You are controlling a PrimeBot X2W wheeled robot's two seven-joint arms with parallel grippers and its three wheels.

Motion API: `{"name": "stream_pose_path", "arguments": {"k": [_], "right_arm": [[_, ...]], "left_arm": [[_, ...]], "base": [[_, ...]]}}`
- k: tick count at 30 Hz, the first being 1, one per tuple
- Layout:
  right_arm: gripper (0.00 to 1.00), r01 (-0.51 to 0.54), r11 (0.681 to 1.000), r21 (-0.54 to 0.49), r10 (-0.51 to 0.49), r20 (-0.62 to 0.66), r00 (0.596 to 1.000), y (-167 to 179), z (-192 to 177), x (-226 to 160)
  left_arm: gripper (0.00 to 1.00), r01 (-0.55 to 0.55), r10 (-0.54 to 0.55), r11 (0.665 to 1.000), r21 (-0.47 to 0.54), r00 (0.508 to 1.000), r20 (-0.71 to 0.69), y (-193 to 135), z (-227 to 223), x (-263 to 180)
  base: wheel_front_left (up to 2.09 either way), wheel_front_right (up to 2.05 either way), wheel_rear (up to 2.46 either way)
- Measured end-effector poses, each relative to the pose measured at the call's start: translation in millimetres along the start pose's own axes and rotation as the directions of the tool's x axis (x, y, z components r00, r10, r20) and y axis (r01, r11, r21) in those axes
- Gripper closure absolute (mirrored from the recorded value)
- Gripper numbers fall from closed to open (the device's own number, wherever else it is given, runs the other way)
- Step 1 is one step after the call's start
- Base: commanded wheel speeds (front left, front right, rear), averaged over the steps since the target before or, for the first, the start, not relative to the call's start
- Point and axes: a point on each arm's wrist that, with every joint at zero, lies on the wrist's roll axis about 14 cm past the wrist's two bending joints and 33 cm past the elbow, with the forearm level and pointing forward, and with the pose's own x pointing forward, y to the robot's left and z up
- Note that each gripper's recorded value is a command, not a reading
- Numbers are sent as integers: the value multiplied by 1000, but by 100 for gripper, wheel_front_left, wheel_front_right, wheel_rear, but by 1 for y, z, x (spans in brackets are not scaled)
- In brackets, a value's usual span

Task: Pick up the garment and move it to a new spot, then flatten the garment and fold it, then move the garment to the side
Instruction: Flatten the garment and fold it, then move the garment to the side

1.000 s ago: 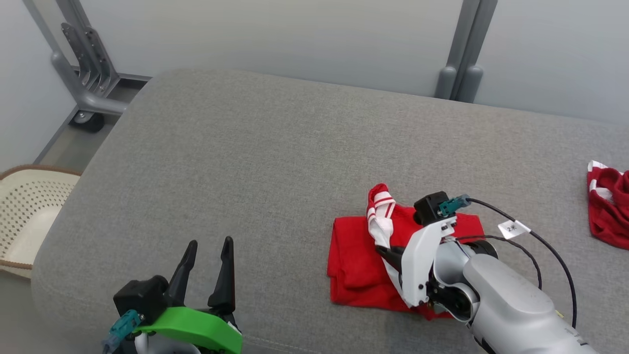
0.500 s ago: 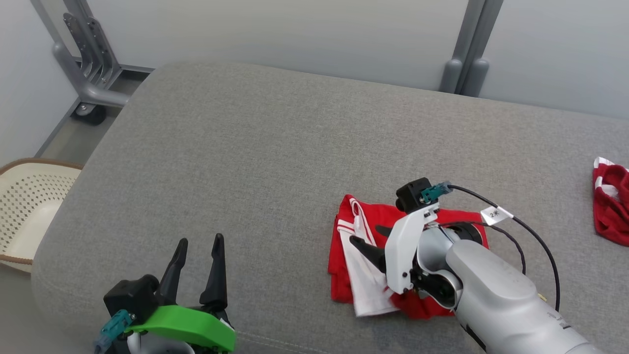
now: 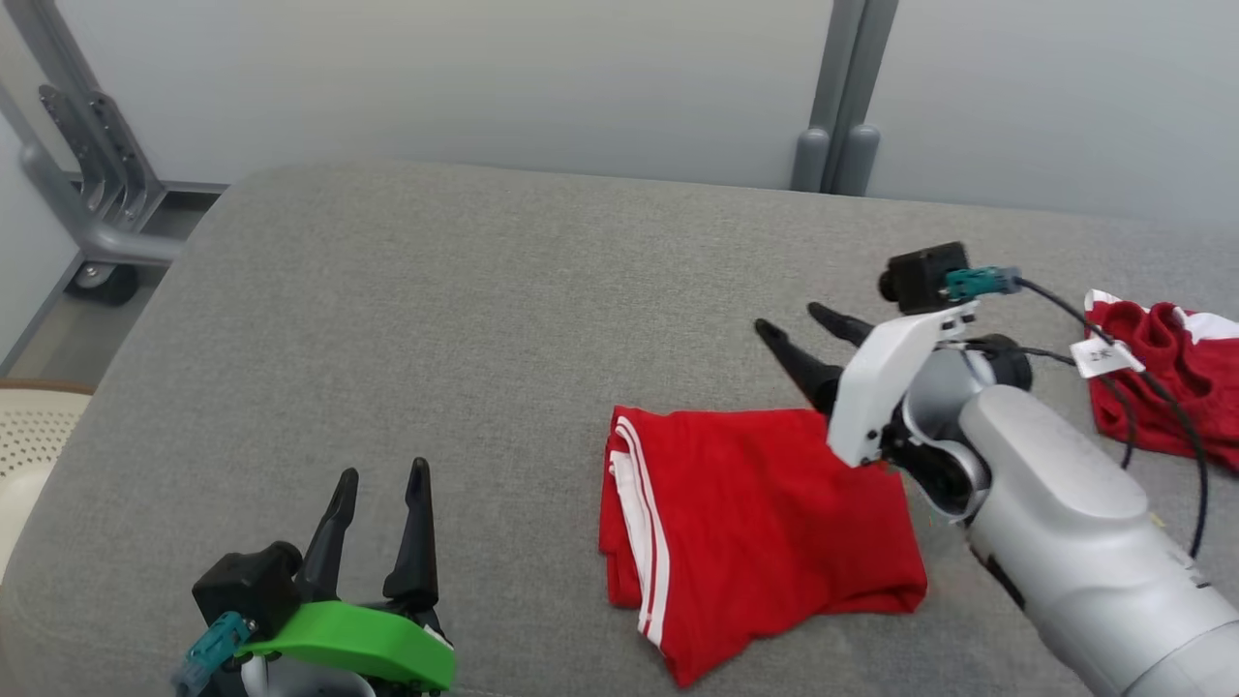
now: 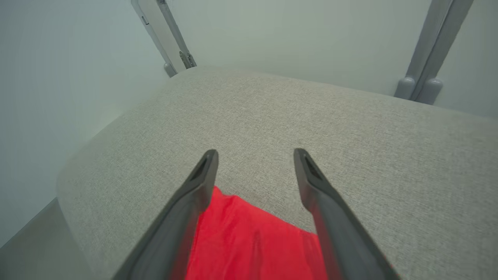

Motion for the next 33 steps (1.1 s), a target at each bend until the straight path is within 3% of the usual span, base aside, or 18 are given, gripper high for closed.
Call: {"name": "stream_pose_path", "arguments": {"k": [5,10,16,26,33], "right_arm": [[0,131,990,45,-131,5,991,-51,-6,-29],[0,232,963,135,-220,-95,971,-78,-59,-60],[0,281,922,265,-235,-191,953,-76,-111,-76],[0,308,883,355,-248,-204,947,-83,-125,-70],[0,310,874,375,-234,-233,944,-83,-135,-62]], "left_arm": [[0,42,-42,999,1,999,-6,-13,-2,4],[0,66,-66,998,3,997,-39,-20,-12,3],[0,81,-80,997,6,994,-68,-26,-20,5],[0,70,-69,997,11,992,-109,-23,-30,8],[0,41,-38,999,22,992,-118,-14,-31,8]], "base": [[0,0,0],[0,0,0],[0,0,0],[0,0,0],[0,0,0]]}}
